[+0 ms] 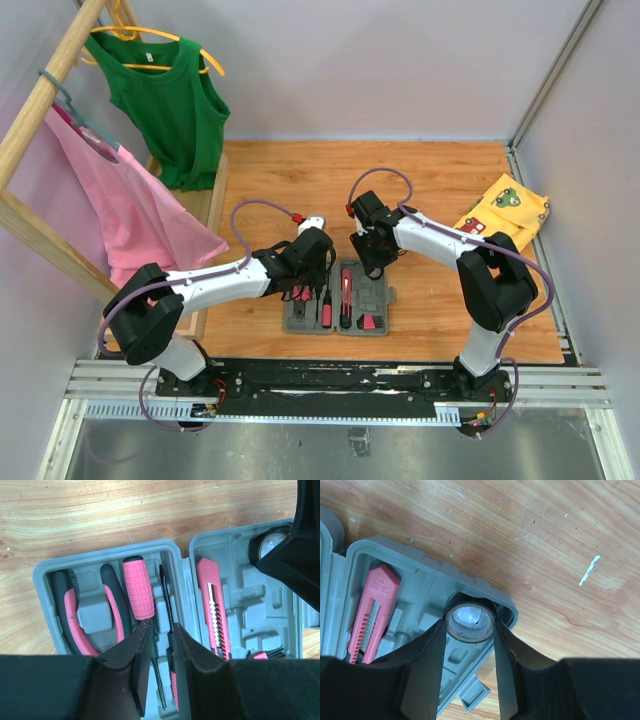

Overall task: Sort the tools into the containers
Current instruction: Adjust the engineering item in the storage box.

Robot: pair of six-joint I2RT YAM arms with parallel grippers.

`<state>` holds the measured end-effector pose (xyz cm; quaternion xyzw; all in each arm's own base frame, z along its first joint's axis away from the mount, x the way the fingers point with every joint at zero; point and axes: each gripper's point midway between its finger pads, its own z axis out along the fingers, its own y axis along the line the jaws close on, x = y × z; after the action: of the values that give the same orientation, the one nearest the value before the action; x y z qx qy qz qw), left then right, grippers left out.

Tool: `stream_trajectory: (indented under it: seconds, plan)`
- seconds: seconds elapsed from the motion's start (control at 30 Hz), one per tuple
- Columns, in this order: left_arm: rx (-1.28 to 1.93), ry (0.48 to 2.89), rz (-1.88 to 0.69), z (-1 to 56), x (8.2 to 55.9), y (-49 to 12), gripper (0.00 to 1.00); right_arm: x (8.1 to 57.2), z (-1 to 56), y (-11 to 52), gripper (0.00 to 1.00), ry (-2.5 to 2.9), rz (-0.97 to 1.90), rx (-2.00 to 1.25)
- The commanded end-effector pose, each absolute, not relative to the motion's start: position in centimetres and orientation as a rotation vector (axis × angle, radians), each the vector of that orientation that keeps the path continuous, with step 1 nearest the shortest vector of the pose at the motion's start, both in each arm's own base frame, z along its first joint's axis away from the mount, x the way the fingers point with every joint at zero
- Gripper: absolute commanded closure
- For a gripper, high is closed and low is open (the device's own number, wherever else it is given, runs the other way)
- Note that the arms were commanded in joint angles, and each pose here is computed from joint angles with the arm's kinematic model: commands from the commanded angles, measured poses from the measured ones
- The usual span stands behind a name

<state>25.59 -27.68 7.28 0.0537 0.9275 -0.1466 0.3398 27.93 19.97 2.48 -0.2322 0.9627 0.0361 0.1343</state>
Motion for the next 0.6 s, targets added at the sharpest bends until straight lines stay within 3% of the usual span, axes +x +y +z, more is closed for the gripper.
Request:
stream_trajectory:
  seconds: [0.0,0.57]
  plan:
    - [0.109,2.376,-0.389,8.2,26.1,-27.4,0.72,21.4,-4.4,17.9,0.61,3.070,0.055,-0.783]
    - [0.119,2.375,-0.391,8.4,26.1,-27.5,0.72,18.6,-6.8,18.2,0.60,3.175,0.218,-0.740]
